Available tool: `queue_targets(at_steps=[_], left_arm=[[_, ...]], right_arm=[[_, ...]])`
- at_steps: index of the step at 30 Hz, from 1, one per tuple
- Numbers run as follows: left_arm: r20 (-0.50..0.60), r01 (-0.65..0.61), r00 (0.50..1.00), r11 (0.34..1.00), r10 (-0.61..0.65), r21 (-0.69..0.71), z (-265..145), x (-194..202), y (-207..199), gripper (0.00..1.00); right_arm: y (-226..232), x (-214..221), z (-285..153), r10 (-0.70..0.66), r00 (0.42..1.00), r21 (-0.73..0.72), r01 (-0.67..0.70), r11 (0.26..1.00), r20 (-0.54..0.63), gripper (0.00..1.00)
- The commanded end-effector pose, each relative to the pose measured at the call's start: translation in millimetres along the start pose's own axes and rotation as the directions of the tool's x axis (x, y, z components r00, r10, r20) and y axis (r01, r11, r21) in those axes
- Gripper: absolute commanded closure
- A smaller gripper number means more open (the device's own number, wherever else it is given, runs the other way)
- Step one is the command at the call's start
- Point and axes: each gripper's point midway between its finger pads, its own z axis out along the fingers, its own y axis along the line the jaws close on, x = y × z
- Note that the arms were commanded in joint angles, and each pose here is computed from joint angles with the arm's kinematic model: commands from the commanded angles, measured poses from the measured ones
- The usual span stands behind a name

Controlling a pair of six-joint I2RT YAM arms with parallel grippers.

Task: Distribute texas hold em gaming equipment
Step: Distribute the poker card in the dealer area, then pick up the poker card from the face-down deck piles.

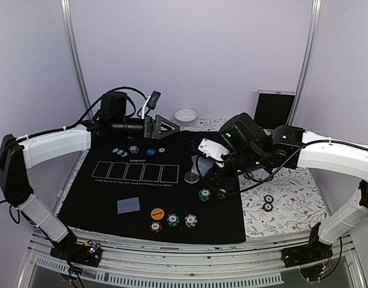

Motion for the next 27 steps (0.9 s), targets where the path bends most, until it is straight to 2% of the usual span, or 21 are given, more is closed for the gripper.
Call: queue_targets(at_steps=[1,7,14,21,27], left_arm=[[-0.045,-0.113,0.991,0.963,0.128,0.245,-12,33,-56,0.02],[-0.1,-0.114,0.984,0.955,0.146,0.275,-11,70,-73,0.02],[-0.097,-0.143,0.98,0.951,0.175,0.275,7,77,-95,0.02],[-0.146,-0.09,0.984,0.991,0.104,0.097,34,81,-66,0.05],[-0.154,-0.082,0.984,0.996,0.084,0.019,46,80,-53,0.08]], right_arm=[[-3,-18,-5,-0.004,0.999,0.0,0.004,1.0,0.047,0.96],[-2,-30,-4,-0.01,0.997,-0.01,0.011,1.0,0.076,0.96],[2,-35,0,-0.012,0.997,-0.032,0.015,0.999,0.081,0.96],[3,-40,0,-0.01,0.995,-0.042,0.014,0.999,0.095,0.96],[4,-37,5,-0.012,0.996,-0.045,0.016,0.999,0.084,0.96]])
